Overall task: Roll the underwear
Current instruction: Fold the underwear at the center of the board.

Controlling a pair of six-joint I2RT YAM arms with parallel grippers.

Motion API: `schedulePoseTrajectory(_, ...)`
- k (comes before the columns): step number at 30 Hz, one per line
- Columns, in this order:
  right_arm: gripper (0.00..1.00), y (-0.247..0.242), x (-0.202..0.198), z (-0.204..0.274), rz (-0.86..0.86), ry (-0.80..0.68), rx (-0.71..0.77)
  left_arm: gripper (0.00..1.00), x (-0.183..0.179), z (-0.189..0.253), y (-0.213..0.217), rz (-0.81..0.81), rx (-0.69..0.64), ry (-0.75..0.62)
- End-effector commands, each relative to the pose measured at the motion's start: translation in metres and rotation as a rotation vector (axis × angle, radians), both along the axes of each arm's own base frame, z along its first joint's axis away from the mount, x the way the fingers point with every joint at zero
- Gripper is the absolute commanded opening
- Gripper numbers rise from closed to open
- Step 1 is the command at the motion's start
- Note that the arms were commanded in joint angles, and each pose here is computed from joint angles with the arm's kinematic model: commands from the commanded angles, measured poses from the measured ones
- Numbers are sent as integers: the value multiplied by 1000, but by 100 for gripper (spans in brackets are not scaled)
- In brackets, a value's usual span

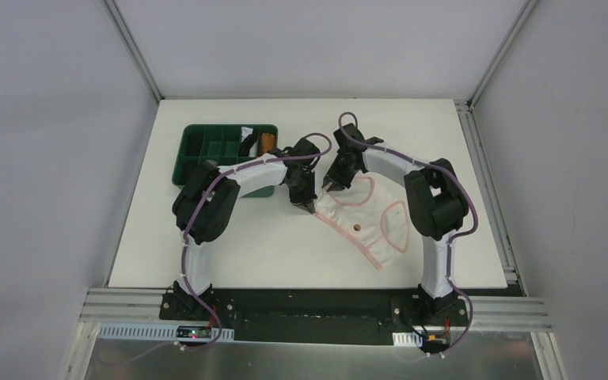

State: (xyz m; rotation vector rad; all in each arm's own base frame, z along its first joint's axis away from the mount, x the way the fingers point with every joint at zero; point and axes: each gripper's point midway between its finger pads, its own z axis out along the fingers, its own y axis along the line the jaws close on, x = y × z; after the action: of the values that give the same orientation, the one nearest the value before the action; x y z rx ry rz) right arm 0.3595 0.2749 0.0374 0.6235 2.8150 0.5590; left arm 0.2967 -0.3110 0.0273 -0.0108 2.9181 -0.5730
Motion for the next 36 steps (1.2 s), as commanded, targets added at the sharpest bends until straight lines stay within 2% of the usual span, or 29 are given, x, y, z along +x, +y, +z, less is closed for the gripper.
schedulePoseTrajectory(1, 26, 0, 6, -6, -7, 7, -50, 0, -3, 25, -6, -10, -57, -31)
schedulePoseTrajectory(7, 30, -15, 1, -24, 39, 12, -222, 0, -3, 27, -5, -10, -60, -38)
schedulePoseTrajectory(12, 27, -23, -5, -34, 54, 25, -300, 0, -3, 29, -4, -10, -66, -48)
schedulePoseTrajectory(14, 23, -27, -6, -41, 55, 42, -331, 0, -3, 29, -4, -11, -68, -49)
schedulePoseTrajectory(17, 4, -30, -5, -45, 54, 49, -351, 0, -4, 31, -4, -14, -74, -54)
schedulePoseTrajectory(18, 0, -30, -5, -47, 53, 51, -352, 0, -5, 31, -3, -16, -74, -55)
schedulePoseTrajectory(22, 0, -23, -3, -37, 51, 34, -318, 0, -6, 32, -2, -24, -73, -60)
schedulePoseTrajectory(28, 0, -4, 15, 20, 35, -81, -182, 0, -6, 34, 2, -54, -61, -86)
schedulePoseTrajectory(36, 0, -3, 24, 76, 11, -182, -103, 0, -8, 54, -1, -90, -87, -135)
